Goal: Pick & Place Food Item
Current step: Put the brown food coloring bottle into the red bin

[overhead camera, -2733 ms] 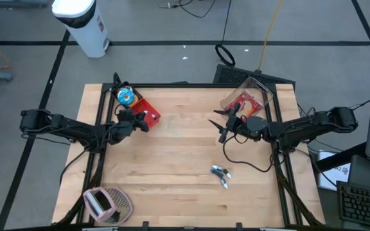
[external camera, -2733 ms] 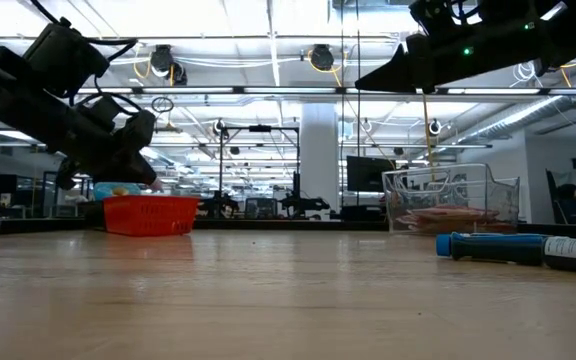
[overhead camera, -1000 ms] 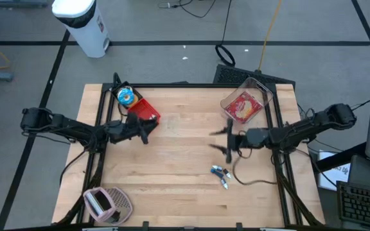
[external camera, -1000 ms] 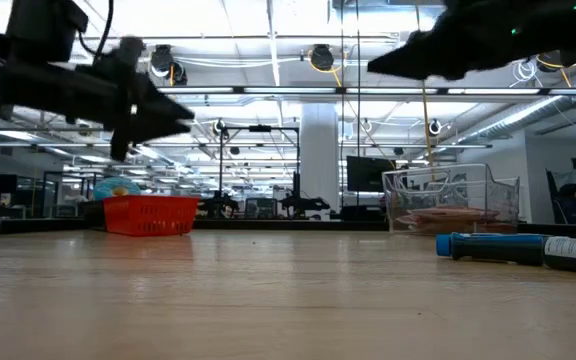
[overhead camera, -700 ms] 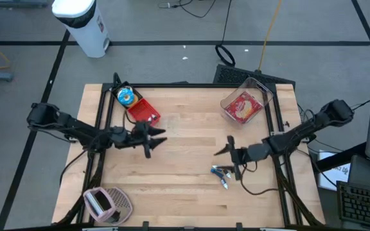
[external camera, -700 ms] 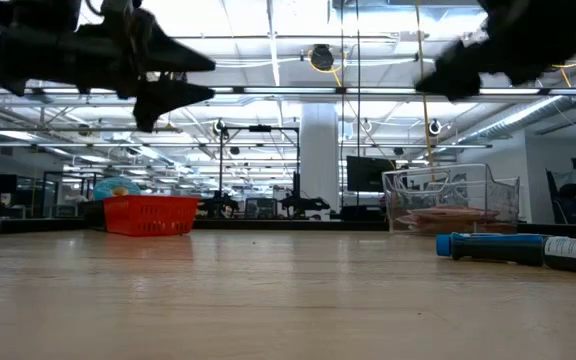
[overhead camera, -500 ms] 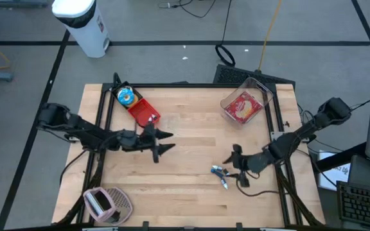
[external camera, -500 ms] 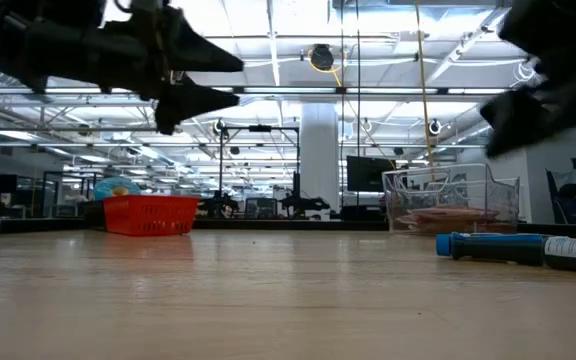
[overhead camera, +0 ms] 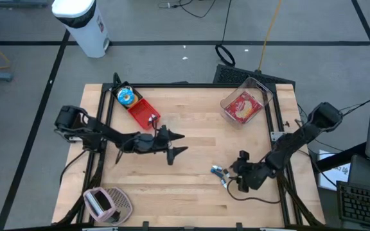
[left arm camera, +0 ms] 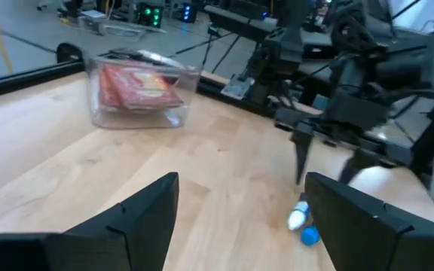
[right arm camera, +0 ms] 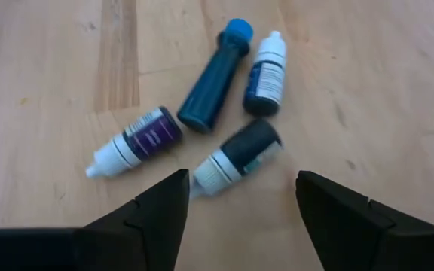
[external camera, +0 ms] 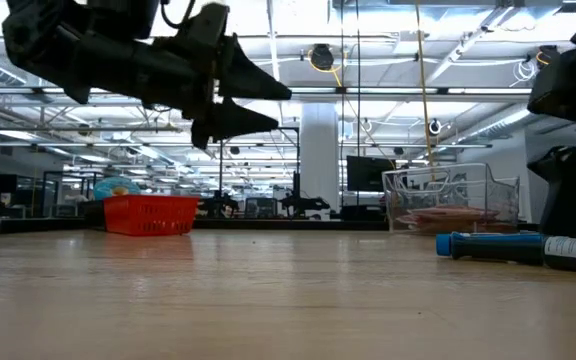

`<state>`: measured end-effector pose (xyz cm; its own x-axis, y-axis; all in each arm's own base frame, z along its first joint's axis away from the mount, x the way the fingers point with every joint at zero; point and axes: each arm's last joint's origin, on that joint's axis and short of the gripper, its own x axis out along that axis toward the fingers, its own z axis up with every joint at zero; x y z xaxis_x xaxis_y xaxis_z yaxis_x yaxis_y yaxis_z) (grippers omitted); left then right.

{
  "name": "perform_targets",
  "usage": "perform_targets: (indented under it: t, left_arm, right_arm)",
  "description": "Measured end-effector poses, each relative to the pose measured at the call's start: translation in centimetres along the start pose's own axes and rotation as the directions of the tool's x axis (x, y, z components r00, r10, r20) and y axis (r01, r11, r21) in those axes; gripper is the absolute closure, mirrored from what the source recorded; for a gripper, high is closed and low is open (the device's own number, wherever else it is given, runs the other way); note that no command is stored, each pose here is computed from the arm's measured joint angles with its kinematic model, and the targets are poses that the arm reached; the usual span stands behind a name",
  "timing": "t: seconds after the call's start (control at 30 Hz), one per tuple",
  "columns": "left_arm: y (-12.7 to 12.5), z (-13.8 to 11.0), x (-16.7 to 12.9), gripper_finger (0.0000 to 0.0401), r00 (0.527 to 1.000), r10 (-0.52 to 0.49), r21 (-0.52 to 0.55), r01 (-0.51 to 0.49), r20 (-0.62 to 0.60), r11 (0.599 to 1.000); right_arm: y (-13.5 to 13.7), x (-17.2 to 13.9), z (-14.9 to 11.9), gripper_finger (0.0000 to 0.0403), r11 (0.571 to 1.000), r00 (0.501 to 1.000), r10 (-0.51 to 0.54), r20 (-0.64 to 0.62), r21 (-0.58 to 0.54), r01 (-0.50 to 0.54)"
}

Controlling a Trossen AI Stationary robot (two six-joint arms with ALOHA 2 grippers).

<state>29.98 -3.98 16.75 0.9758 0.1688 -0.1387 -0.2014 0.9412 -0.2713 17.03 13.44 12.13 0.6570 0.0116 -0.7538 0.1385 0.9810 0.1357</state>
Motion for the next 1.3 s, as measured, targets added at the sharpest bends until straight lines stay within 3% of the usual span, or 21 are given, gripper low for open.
perform_targets:
  t: [0.23, 0.57, 0.87, 1.3]
  left_arm:
    - [1.0, 0.2, 0.3, 0.0125, 0.999, 0.036, -0.033, -0.036, -0.002, 0.999]
    - [1.1, 0.1, 0.3, 0.0127, 1.0, 0.024, -0.063, -0.025, -0.016, 0.998]
    - [1.1, -0.1, 0.3, 0.0127, 0.999, 0.03, -0.071, -0.033, -0.037, 0.997]
    - [1.1, -0.2, 0.3, 0.0128, 0.998, 0.034, -0.072, -0.037, -0.046, 0.997]
  right_arm:
    - [0.2, 1.1, -0.2, 0.0177, 1.0, 1.0, 0.008, -0.011, 0.014, -0.008]
    - [-0.3, 1.5, 0.4, 0.0202, 0.998, 1.0, -0.008, 0.0, -0.067, 0.008]
    - [-1.1, 1.7, 0.4, 0.0249, 0.996, 0.998, -0.056, -0.031, -0.068, 0.053]
    - [-1.1, 1.6, 0.4, 0.0322, 0.989, 0.998, -0.019, -0.065, -0.147, 0.009]
